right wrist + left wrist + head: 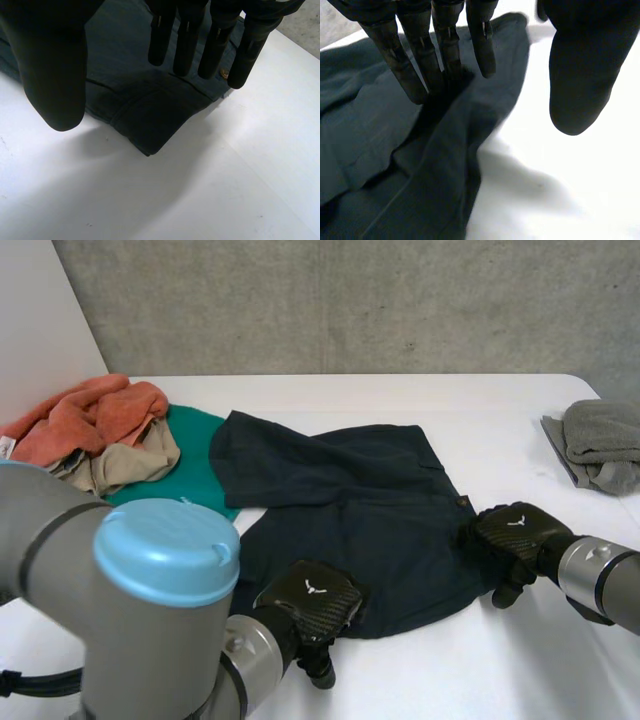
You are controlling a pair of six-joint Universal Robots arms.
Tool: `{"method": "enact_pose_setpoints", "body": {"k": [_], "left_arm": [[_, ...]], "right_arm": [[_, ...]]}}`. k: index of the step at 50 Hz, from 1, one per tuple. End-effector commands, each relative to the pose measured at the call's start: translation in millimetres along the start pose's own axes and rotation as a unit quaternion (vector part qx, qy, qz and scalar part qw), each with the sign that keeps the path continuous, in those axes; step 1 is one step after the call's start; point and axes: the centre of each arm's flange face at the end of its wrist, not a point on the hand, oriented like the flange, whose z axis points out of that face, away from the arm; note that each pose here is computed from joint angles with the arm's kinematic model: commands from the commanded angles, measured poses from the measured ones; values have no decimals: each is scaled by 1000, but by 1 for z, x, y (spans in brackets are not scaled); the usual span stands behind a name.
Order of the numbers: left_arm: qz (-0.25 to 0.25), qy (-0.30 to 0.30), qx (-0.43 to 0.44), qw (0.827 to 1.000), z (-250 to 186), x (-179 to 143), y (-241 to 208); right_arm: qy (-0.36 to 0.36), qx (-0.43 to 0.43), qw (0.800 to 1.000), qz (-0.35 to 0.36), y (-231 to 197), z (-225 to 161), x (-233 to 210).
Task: Fold the laundry.
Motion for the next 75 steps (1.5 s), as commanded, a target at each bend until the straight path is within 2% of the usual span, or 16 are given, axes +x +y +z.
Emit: {"method": "enact_pose_setpoints", "body": {"k": [1, 8, 12, 18, 24, 34, 47, 55, 60, 68, 75], "left_arm": [[-16, -93, -28, 995, 22, -36, 7], [-6, -160, -54, 986, 24, -65, 19], [6, -172, -47, 984, 23, -72, 22], [34, -177, -40, 983, 20, -70, 26], [74, -175, -48, 981, 20, -67, 33], [96, -154, -51, 982, 15, -51, 36], [102, -168, 6, 981, -27, -41, 7], [114, -133, -28, 984, -35, -27, 15], [121, -124, -33, 984, -31, -22, 21], [129, -127, -39, 983, -12, -23, 31], [153, -159, -55, 974, 13, -38, 40]], "right_arm": [[-9, 6, 1000, -10, 4, -3, -12], [-17, 31, 999, -35, 11, 1, -21], [-2, 61, 995, -72, 15, 8, -24], [25, 96, 990, -97, 17, 20, -24], [54, 89, 989, -108, 24, 30, -20], [63, 92, 987, -116, 22, 30, -17], [49, 90, 992, -74, 0, 1, -23], [60, 91, 994, -13, -14, -6, -18], [66, 80, 994, 22, -15, -7, -16], [68, 85, 993, 40, -19, -9, -14], [69, 88, 993, 46, -21, -12, -13]]}}
